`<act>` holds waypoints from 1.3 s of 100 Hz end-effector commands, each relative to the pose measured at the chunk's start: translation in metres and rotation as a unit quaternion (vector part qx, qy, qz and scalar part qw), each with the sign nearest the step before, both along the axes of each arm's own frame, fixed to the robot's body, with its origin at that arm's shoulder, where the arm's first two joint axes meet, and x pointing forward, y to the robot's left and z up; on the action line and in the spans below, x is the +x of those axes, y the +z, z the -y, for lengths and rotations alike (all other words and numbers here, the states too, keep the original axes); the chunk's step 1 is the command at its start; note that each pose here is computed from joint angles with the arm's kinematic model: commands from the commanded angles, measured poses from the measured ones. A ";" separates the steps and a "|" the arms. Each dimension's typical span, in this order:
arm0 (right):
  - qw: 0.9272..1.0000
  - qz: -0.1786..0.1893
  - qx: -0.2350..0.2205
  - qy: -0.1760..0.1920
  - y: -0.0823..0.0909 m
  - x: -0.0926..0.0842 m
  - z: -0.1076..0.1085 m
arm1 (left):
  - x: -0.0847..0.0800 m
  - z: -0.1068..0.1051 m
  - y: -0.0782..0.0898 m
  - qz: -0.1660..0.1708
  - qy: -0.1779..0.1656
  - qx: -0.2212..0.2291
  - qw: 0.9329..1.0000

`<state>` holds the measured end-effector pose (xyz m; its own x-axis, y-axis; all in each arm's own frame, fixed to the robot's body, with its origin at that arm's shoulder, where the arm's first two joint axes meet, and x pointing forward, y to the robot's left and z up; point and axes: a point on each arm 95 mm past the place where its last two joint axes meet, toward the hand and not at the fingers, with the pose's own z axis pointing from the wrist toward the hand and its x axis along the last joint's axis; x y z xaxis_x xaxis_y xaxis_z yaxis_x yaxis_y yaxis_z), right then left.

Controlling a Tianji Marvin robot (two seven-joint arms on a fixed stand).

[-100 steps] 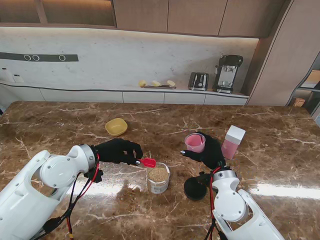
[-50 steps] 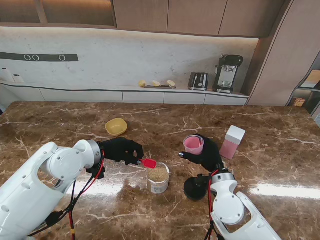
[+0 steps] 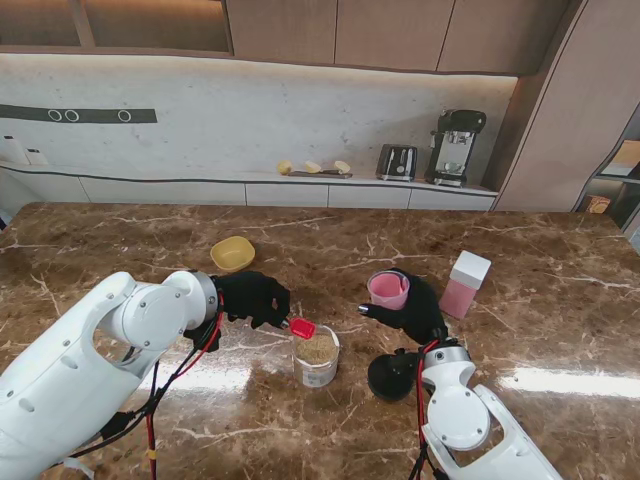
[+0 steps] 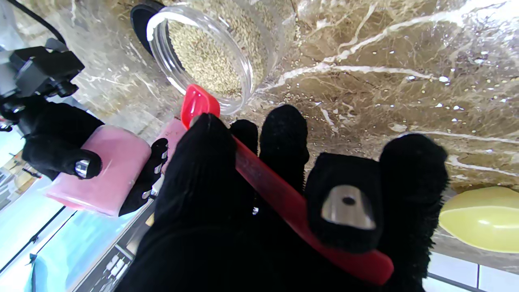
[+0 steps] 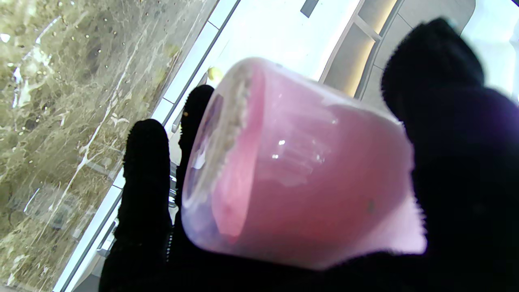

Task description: Measure grain into the airtight container

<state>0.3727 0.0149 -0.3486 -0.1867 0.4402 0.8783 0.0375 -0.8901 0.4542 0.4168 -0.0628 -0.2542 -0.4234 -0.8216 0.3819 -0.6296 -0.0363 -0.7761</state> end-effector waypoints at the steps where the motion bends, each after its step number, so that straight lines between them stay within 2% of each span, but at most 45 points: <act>1: 1.000 -0.009 0.003 0.005 -0.005 -0.003 -0.001 | -0.002 0.007 0.003 -0.001 -0.004 0.007 1.000; 31: 1.000 -0.008 0.008 0.007 -0.004 -0.003 0.000 | 0.000 0.018 0.001 -0.007 -0.004 0.037 0.999; 60: 1.000 -0.010 0.010 0.013 -0.004 -0.003 -0.002 | 0.002 0.025 -0.006 0.018 -0.001 0.052 0.998; 83: 1.000 -0.014 0.020 0.015 -0.004 -0.003 -0.004 | 0.004 0.027 -0.014 0.020 0.000 0.058 0.998; 103: 0.998 -0.022 0.047 0.020 -0.004 -0.003 -0.007 | 0.003 0.031 -0.019 0.023 -0.001 0.053 0.998; 130: 0.998 -0.021 0.054 0.020 -0.004 -0.003 -0.006 | 0.002 0.038 -0.018 0.030 -0.007 0.057 0.998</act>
<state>0.3721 0.0184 -0.3495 -0.1729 0.3442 0.9228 0.0768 -0.9294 0.3611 0.4193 -0.0973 -0.2726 -0.4532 -0.8522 0.2614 -0.5840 0.0624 -0.8093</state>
